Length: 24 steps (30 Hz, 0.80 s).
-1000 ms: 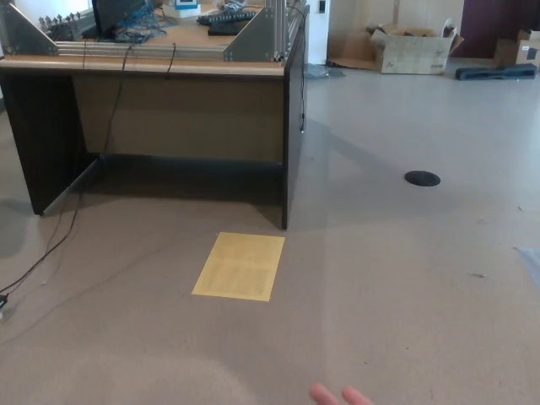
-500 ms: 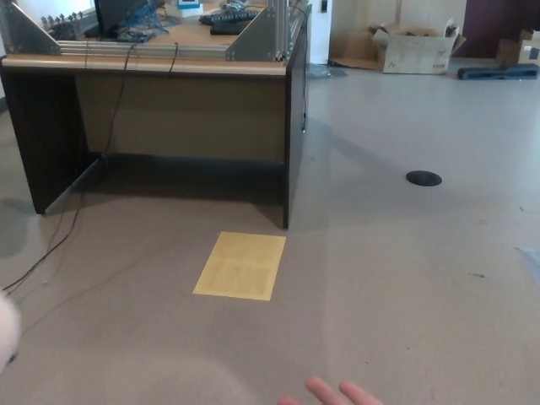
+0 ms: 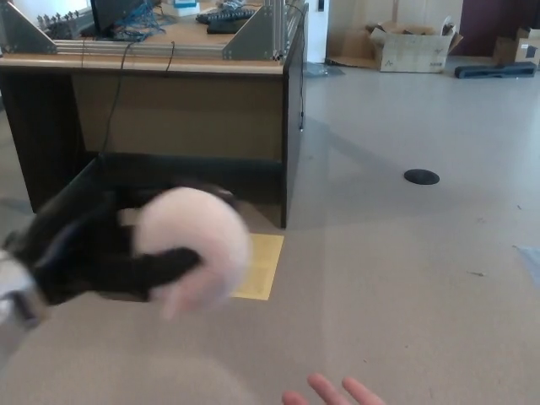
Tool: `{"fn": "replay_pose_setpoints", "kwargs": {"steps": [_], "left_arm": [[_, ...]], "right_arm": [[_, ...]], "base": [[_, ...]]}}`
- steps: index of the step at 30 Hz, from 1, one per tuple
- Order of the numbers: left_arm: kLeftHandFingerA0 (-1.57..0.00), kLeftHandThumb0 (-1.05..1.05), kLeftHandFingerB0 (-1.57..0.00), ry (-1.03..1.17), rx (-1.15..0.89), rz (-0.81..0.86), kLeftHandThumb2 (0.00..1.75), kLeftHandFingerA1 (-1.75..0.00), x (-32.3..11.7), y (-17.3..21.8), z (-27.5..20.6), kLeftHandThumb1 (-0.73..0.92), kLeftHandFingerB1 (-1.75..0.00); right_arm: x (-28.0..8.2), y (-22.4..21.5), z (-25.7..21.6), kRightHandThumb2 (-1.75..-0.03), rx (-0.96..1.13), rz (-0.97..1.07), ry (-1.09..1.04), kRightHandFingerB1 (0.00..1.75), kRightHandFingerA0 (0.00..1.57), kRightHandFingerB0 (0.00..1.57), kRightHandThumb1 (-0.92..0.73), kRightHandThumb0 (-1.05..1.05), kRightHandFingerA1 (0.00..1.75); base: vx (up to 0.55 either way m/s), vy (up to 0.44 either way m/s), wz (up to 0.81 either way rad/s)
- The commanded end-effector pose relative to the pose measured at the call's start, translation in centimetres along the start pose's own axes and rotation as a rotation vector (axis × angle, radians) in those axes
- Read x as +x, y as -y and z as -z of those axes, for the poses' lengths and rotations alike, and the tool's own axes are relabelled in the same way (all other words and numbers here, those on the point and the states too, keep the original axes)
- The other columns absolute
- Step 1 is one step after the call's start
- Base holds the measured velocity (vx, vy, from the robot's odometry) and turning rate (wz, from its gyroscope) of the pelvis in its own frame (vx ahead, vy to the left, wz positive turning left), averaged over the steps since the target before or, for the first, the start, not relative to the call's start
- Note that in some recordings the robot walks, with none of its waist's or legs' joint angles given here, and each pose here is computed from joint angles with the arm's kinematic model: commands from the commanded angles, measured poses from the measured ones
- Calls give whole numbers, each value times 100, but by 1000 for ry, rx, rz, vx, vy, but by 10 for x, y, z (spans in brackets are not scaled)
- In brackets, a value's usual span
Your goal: The robot extends its left hand to pick up an emotional support dumpling from the palm of a person and brings its hand down by its side. Then it extends its arm again to hand the dumpling back to the person.
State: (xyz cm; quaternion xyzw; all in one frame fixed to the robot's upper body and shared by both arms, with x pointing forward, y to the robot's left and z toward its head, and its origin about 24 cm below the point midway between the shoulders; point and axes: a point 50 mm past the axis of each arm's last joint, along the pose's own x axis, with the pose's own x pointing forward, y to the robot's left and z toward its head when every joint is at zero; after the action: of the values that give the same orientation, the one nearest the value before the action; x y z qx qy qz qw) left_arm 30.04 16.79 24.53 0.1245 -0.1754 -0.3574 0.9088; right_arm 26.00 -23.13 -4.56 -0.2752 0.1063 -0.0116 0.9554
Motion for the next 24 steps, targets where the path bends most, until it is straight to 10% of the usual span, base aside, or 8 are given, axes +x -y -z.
{"fn": "replay_pose_setpoints", "kwargs": {"steps": [1,8,9,24], "left_arm": [[-85,-15,-94,180,478,353,71,-142,50,103,-38,65,-78],[-81,-14,-90,192,521,412,66,-151,60,130,-32,66,-101],[-90,-21,-91,175,522,434,70,-149,63,137,-28,61,-106],[-82,-15,-89,134,516,485,71,-157,64,159,3,71,-103]], "right_arm": [[7,12,-6,-59,-1,29,13,41,74,54,-66,-35,49],[7,15,-9,-61,-20,15,54,51,94,71,-71,-48,66],[6,16,-10,-62,-17,8,78,42,76,60,-72,-44,54],[16,13,-25,-61,-396,-50,157,40,60,58,-69,-52,43]], "base": [[0,0,0],[0,0,0],[0,0,0],[0,0,0]]}}
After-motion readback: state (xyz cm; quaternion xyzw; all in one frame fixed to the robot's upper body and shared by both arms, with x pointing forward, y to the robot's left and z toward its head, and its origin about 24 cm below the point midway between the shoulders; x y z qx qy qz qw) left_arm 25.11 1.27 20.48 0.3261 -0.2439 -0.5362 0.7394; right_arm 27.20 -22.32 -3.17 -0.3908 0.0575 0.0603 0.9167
